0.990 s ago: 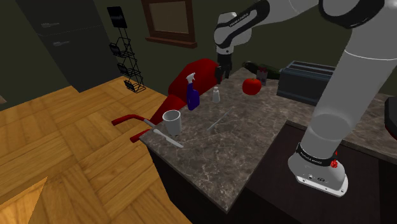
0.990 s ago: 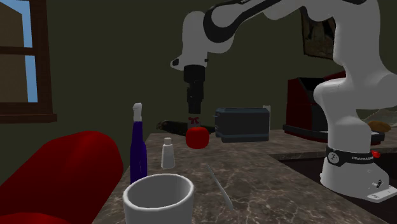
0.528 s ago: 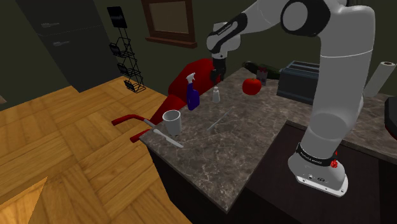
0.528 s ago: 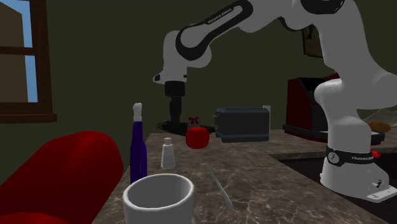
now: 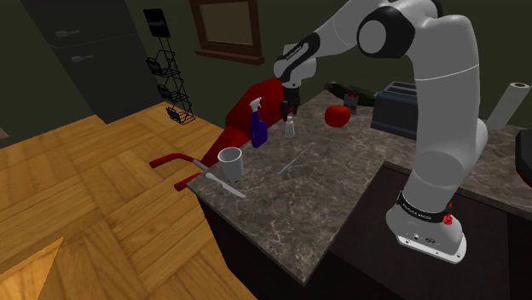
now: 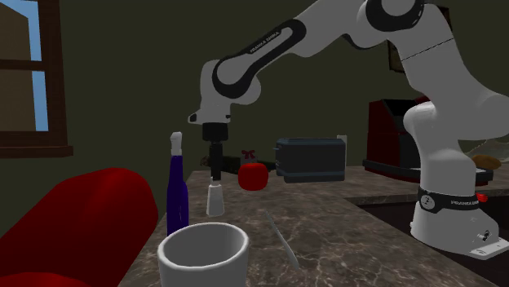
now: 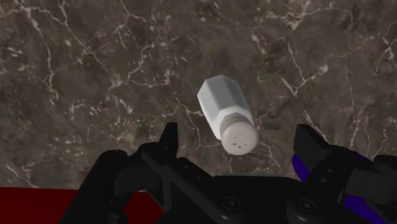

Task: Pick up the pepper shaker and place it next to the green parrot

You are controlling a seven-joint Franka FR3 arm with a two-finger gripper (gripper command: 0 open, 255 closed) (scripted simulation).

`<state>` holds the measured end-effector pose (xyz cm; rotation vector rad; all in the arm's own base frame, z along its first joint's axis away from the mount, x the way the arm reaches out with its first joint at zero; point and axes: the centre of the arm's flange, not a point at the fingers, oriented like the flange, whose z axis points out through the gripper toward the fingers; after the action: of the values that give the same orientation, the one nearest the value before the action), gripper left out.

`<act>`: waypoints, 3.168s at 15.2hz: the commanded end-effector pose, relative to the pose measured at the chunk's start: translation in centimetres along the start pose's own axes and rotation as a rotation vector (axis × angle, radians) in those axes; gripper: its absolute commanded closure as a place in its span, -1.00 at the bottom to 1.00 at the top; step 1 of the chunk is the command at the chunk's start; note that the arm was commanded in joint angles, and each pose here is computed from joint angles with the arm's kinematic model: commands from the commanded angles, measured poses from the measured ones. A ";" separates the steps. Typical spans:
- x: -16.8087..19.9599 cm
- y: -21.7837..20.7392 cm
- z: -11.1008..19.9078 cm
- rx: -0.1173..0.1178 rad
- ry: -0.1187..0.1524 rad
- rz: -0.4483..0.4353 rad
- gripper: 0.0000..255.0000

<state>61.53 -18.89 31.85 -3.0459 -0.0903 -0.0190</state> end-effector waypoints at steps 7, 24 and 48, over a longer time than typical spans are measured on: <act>-0.1 0.0 1.3 0.000 0.001 0.000 -1.00; 0.0 -0.2 -0.8 0.000 0.001 0.000 1.00; 0.1 -1.4 -13.5 0.000 0.001 0.000 1.00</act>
<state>61.48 -18.80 44.90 -3.0461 -0.0903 -0.0204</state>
